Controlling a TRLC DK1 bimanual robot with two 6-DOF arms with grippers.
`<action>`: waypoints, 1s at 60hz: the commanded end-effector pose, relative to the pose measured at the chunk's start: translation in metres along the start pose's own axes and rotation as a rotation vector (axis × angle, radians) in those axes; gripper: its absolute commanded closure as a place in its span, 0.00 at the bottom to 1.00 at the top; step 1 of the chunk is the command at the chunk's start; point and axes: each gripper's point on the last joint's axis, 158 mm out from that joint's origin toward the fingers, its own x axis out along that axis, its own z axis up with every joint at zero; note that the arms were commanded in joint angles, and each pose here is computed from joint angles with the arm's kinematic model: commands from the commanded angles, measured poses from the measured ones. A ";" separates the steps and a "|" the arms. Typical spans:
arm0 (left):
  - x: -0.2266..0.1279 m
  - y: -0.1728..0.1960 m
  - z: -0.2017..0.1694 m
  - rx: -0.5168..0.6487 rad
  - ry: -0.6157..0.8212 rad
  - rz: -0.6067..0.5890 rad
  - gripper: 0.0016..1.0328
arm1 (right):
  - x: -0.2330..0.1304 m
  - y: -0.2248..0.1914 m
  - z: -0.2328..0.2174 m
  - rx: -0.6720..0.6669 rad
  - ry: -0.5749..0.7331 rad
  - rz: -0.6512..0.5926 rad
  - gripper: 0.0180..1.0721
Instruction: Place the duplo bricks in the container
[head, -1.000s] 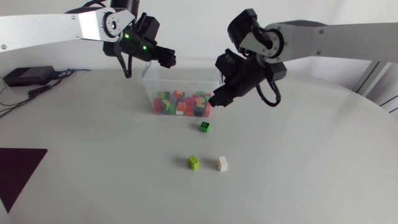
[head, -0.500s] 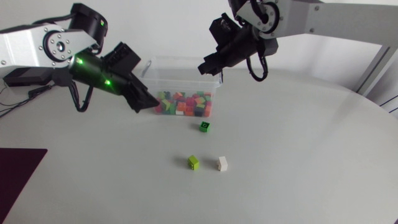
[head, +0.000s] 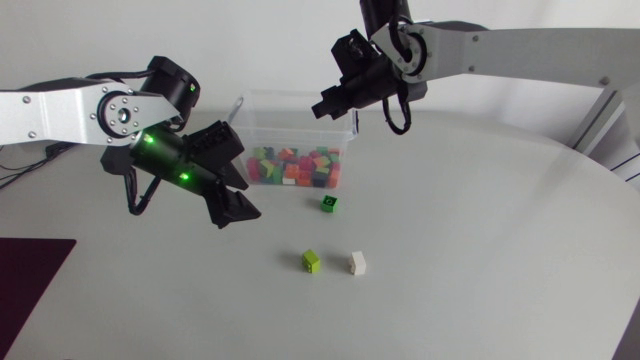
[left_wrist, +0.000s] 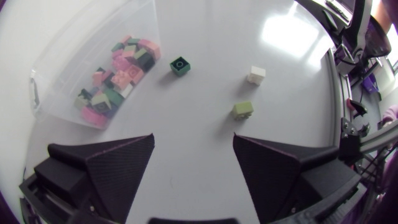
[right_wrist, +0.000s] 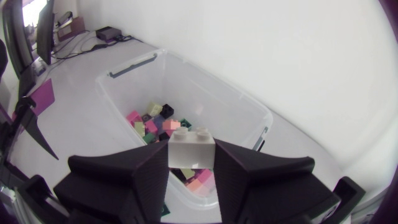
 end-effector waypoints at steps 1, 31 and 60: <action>0.004 -0.016 -0.010 0.028 0.020 -0.044 0.15 | 0.013 0.001 0.005 0.018 -0.029 0.008 0.70; 0.034 -0.053 -0.026 0.072 0.122 -0.118 0.15 | 0.024 -0.006 0.021 0.001 -0.052 -0.066 0.04; 0.080 -0.068 -0.005 0.068 0.227 -0.102 0.15 | -0.091 -0.041 -0.014 0.075 -0.038 -0.085 0.04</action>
